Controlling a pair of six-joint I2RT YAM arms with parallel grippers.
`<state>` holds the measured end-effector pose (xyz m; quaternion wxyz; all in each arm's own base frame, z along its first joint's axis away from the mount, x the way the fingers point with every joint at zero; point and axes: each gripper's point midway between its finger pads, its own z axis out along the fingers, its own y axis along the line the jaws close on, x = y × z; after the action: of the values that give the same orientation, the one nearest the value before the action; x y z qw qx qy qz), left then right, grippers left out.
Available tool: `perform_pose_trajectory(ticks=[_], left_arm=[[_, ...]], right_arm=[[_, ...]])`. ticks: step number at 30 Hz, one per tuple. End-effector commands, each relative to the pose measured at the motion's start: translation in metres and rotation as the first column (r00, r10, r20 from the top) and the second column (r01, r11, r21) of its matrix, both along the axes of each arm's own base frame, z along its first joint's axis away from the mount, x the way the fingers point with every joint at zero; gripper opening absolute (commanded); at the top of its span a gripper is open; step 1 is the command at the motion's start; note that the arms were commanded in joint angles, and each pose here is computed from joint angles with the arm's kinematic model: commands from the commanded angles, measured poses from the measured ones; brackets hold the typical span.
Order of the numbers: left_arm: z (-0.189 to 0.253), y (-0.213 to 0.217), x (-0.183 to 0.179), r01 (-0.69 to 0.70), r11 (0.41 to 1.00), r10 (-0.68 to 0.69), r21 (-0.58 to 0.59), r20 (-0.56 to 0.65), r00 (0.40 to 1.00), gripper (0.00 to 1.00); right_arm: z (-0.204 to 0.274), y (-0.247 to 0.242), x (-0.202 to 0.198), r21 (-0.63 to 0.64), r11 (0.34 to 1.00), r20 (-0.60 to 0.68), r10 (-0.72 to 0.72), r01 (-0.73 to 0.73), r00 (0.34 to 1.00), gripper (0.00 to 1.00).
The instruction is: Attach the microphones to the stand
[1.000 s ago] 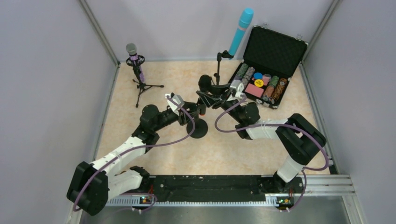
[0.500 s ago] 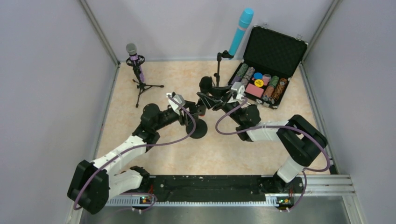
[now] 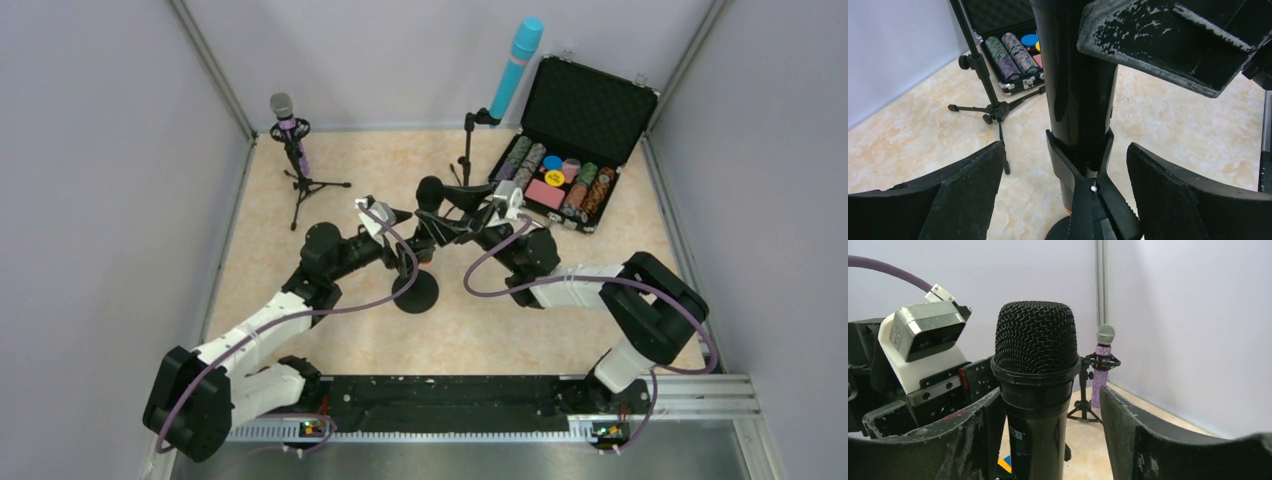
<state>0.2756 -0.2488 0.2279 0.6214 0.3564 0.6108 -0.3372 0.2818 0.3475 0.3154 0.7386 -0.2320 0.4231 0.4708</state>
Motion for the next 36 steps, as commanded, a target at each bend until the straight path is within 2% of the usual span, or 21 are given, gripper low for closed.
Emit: perform_pose_trajectory(ticks=[1, 15, 25, 33, 36], left_arm=[[0.042, 0.002, -0.003, -0.004, 0.997, 0.011, -0.079, 0.096, 0.995, 0.96], [0.064, 0.024, -0.036, -0.023, 0.988, 0.046, -0.155, 0.147, 0.988, 0.99], [0.023, 0.051, -0.06, -0.106, 0.982, 0.121, -0.154, 0.091, 0.989, 0.99], [-0.031, 0.053, -0.057, -0.148, 0.978, 0.147, -0.147, -0.016, 0.989, 0.98], [-0.039, 0.053, -0.052, -0.16, 0.974, 0.16, -0.161, -0.013, 0.987, 0.98]], right_arm=[[0.034, -0.014, -0.013, 0.079, 0.997, 0.067, -0.022, 0.016, 0.998, 0.68], [0.032, -0.023, -0.031, 0.053, 0.998, 0.031, 0.029, -0.031, 0.999, 0.82], [0.002, -0.039, -0.041, 0.006, 1.0, -0.063, 0.01, -0.01, 0.998, 0.85], [-0.018, -0.045, -0.043, -0.033, 0.999, -0.13, -0.004, 0.0, 0.992, 0.85], [-0.023, -0.045, -0.041, -0.041, 0.999, -0.145, -0.007, 0.001, 0.989, 0.84]])
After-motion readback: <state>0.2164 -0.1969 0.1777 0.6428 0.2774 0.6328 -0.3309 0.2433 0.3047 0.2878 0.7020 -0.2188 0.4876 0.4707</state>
